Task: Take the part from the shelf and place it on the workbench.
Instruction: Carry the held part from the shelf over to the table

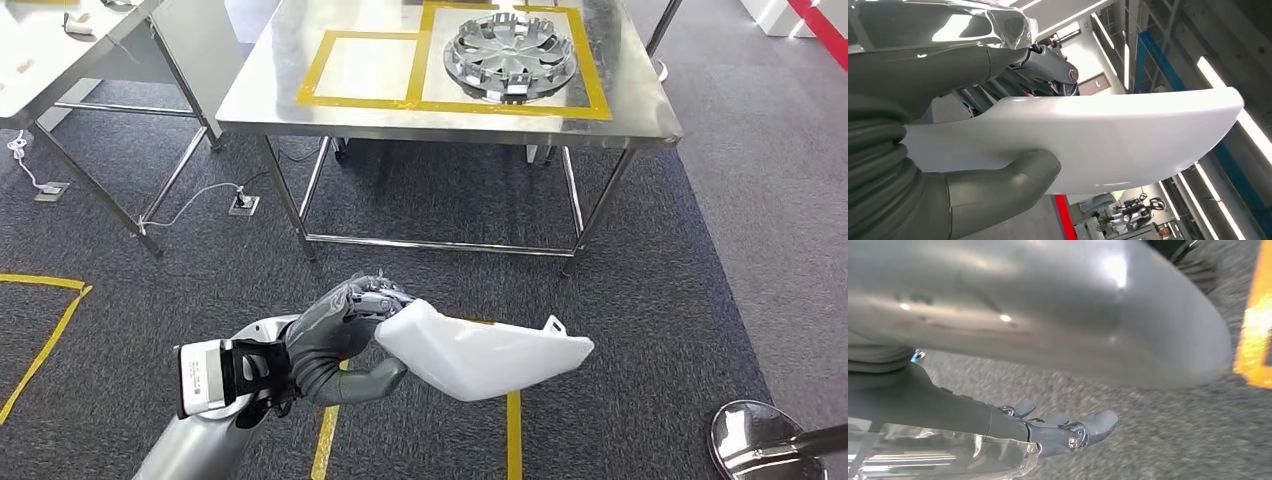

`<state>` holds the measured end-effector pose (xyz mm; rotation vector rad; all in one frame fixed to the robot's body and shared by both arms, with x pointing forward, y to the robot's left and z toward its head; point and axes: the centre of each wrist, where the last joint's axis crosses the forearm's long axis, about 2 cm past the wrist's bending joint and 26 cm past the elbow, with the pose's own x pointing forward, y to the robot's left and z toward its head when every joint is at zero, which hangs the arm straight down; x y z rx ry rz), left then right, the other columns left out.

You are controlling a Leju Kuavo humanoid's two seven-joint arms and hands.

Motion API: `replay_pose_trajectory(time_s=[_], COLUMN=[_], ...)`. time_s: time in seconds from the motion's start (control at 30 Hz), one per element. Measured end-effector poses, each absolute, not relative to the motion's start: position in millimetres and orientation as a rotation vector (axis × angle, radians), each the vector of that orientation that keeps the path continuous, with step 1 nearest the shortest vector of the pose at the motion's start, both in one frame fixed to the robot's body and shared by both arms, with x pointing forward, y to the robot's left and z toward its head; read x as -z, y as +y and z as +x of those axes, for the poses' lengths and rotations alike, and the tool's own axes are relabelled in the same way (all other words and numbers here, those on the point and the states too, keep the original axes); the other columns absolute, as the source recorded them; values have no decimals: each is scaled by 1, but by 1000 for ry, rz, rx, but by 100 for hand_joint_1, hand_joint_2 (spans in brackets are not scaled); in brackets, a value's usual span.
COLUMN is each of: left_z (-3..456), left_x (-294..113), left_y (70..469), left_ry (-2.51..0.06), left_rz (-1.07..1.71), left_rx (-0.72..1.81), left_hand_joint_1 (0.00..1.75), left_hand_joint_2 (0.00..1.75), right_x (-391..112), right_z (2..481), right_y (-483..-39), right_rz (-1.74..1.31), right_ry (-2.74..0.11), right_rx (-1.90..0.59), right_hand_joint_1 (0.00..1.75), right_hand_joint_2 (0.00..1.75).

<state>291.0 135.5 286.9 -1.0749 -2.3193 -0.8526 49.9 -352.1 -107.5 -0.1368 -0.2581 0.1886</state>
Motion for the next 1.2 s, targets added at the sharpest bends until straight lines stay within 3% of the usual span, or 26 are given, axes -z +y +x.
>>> replay_pose_trajectory(time_s=[1.2], left_z=[298], left_x=[-277], left_y=[125], left_ry=[-2257], left_rz=[-1108], left_rx=[905], left_hand_joint_1=[175], left_hand_joint_2=[175], right_x=[109], right_z=[47], right_y=[-335], right_rz=[-95], right_ry=[-283], right_rx=[-119], right_hand_joint_1=[0], right_hand_joint_2=[0])
